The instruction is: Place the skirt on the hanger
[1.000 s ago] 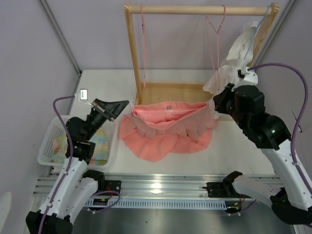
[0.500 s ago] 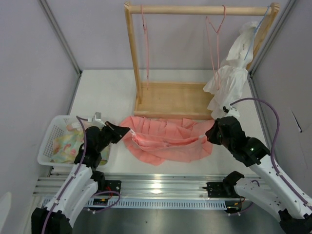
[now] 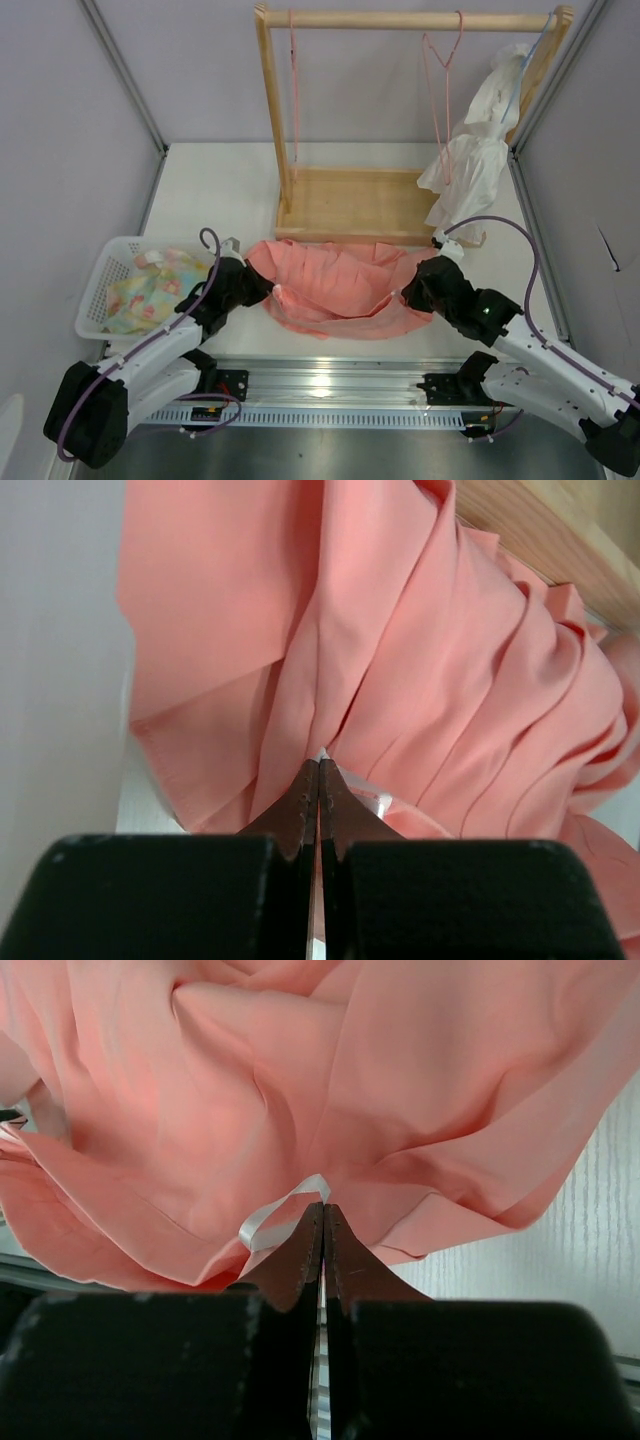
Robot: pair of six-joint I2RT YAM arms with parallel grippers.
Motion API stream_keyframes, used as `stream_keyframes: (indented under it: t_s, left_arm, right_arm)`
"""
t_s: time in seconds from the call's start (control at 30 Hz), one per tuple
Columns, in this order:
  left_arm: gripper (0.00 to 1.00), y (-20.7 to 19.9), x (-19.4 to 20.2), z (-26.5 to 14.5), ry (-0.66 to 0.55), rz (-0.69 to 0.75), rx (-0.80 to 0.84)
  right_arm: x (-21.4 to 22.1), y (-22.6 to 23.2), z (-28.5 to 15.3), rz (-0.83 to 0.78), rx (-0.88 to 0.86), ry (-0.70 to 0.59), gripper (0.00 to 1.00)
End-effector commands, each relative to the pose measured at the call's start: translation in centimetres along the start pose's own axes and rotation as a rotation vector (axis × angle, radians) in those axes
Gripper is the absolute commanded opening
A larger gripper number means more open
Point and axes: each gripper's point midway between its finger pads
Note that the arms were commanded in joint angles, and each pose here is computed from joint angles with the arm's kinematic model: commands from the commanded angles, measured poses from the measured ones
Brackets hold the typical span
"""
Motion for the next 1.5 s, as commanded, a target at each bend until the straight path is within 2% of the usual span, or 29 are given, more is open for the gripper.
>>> stream_keyframes:
  t_s: [0.0,0.13,0.3,0.43,0.7,0.83,1.07,1.13,1.23,1.37,1.47]
  left_arm:
    - [0.00,-0.3,-1.5,0.3,-0.063,0.068,-0.036]
    - [0.00,0.4,-0.9,0.1,-0.061,0.094,-0.054]
    - [0.00,-1.5,-1.5,-0.9,-0.078,0.129,0.028]
    - [0.00,-6.0,-3.2,-2.5,-0.108,0.183,0.132]
    - [0.00,-11.9,-3.6,-4.6,-0.086,0.299,0.333]
    - [0.00,-12.7,-3.5,-4.5,-0.070,0.321,0.347]
    - [0.00,-12.6,-6.3,-4.0,-0.184,0.284,0.250]
    - [0.00,-12.5,-6.4,-3.5,-0.179,0.284,0.234]
    - [0.00,-12.4,-6.4,-2.5,-0.166,0.283,0.200]
    - [0.00,-11.5,-5.1,0.0,-0.089,0.288,0.162]
    - [0.00,-12.9,-4.5,0.5,-0.059,0.289,0.232]
  right_arm:
    - [-0.7,0.7,0.4,0.030,-0.001,-0.050,0.00]
    - [0.7,0.0,0.8,0.041,0.029,-0.026,0.00]
    - [0.3,-0.3,0.5,0.042,0.045,-0.039,0.00]
    - [-3.7,-0.1,-1.6,0.024,0.065,-0.122,0.00]
    - [-9.3,0.7,-3.7,-0.020,0.062,-0.215,0.00]
    - [-11.7,1.3,-4.3,-0.032,0.056,-0.256,0.00]
    - [-15.2,2.6,-5.1,-0.058,0.044,-0.316,0.00]
    - [-16.0,2.6,-5.3,-0.060,0.045,-0.330,0.00]
    - [-15.6,2.4,-4.6,-0.067,0.053,-0.312,0.00]
    - [-13.1,1.9,-2.3,-0.058,0.050,-0.248,0.00]
    - [-12.1,1.8,-1.1,-0.052,0.045,-0.227,0.00]
Point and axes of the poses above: each gripper's point midway between its finger pads, its own z axis out along the fingers, its own y axis along the line the jaws close on, x = y × z, and after that the axes turned 15 degrees about -z, right-handed
